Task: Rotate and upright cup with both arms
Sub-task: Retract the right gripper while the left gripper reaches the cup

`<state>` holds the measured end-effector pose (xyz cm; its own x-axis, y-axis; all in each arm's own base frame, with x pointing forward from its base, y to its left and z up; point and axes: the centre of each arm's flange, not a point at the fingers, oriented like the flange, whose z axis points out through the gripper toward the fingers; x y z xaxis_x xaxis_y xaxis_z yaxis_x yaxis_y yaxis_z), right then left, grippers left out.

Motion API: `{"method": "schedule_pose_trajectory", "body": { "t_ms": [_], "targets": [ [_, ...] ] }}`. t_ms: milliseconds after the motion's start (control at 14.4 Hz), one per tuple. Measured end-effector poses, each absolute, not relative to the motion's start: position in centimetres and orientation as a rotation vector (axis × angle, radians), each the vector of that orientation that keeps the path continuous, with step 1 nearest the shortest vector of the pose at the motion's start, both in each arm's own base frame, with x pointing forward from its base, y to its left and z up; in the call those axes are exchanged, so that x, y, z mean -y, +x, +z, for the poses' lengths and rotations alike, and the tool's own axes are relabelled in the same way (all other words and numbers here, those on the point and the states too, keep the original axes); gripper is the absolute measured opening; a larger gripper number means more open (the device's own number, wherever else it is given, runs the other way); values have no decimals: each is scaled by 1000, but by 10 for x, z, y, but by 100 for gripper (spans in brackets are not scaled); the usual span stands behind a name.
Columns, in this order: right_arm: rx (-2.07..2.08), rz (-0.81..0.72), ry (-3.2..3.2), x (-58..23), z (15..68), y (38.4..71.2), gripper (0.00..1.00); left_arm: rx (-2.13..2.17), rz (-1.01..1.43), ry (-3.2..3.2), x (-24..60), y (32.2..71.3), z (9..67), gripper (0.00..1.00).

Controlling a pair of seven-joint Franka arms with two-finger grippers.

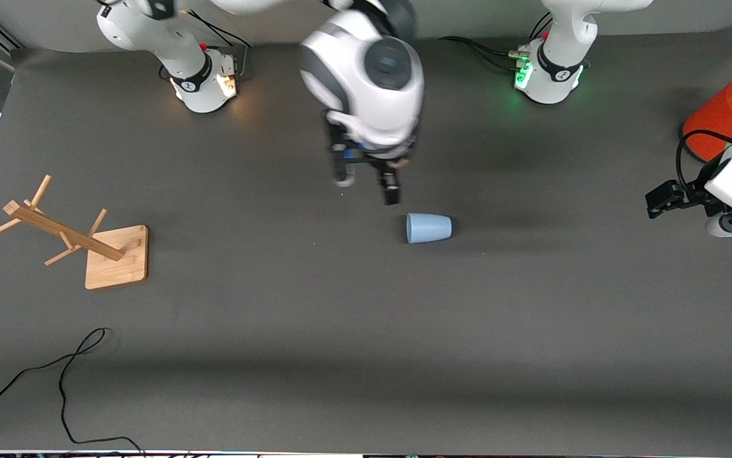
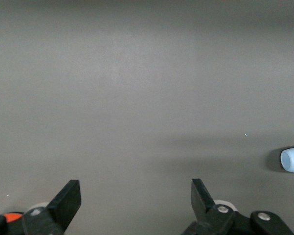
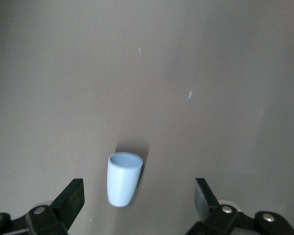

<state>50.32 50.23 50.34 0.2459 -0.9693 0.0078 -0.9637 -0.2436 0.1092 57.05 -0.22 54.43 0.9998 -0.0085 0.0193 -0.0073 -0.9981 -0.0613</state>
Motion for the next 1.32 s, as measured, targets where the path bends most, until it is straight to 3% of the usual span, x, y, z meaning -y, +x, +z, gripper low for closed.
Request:
{"method": "schedule_pose_trajectory", "body": {
  "t_ms": [278, 626, 974, 1322],
  "targets": [
    [1585, -174, 2568, -377, 566, 544, 100, -47, -41, -3082, 38, 570, 546, 100],
    [1196, -181, 2767, -223, 617, 571, 100, 89, -73, -3075, 153, 574, 540, 100],
    [1008, -222, 2886, -85, 620, 581, 100, 270, -108, -3018, 327, 582, 507, 100],
    [675, -155, 3065, -1, 618, 565, 100, 393, -229, -2999, 496, 567, 440, 100]
  ]
}}
